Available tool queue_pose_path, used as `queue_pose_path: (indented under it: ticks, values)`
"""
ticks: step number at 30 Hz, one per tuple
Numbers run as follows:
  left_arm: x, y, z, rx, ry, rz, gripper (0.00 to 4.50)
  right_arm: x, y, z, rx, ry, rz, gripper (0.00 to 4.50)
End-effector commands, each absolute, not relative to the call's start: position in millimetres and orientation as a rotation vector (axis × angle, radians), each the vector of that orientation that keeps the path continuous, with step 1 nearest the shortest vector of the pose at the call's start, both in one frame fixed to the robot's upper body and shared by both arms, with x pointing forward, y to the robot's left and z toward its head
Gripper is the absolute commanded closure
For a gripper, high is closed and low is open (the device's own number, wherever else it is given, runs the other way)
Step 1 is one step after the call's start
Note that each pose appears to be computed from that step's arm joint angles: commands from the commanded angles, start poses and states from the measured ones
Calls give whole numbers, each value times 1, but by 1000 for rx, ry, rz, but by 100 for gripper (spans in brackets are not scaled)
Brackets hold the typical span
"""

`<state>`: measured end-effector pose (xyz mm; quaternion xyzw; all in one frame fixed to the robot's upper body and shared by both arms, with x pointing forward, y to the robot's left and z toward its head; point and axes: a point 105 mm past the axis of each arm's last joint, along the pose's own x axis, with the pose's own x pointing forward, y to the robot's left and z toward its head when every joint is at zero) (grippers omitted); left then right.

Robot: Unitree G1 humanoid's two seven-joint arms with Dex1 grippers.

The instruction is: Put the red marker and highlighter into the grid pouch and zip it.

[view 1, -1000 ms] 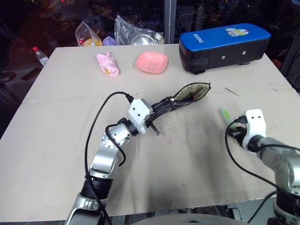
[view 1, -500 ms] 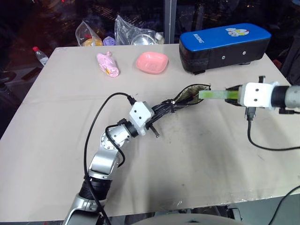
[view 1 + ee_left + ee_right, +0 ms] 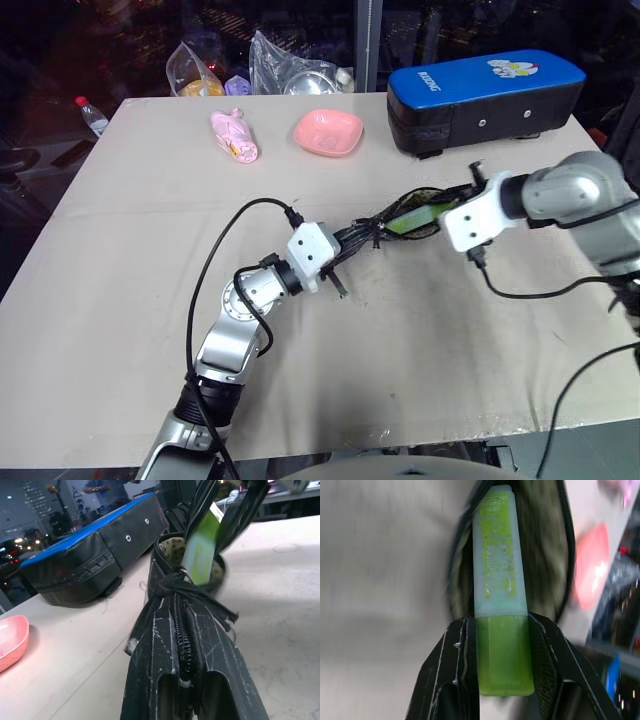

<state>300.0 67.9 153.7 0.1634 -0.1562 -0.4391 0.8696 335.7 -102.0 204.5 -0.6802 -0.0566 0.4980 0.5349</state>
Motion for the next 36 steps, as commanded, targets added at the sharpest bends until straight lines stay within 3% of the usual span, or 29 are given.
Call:
queue_pose_path:
  ticks: [1, 7, 11, 14, 15, 18, 23, 26, 32, 36]
  values:
    - [294, 65, 168, 317, -390, -921, 450, 335, -81, 215, -1632, -232, 1185, 375]
    - [294, 66, 168, 298, -388, -907, 450, 345, -75, 207, -1531, -261, 1187, 375]
    - [295, 67, 168, 287, -384, -893, 450, 348, -86, 213, -1525, -228, 1169, 184]
    - [296, 69, 168, 272, -380, -879, 450, 344, -97, 237, -1437, -229, 1154, 35]
    - [297, 69, 169, 267, -380, -876, 450, 339, -100, 249, -1339, -223, 1161, 3]
    - [297, 70, 169, 256, -377, -877, 450, 315, -105, 274, -991, -164, 1220, 3]
    - [301, 73, 172, 184, -373, -849, 450, 279, -87, 251, -718, -79, 1340, 3]
    - [302, 73, 174, 211, -380, -853, 450, 278, -71, 240, -646, -111, 1298, 3]
    - [303, 76, 174, 209, -376, -842, 450, 265, -60, 212, -331, 130, 1288, 3]
    - [303, 76, 173, 211, -373, -843, 450, 280, -59, 206, -216, 182, 1161, 3]
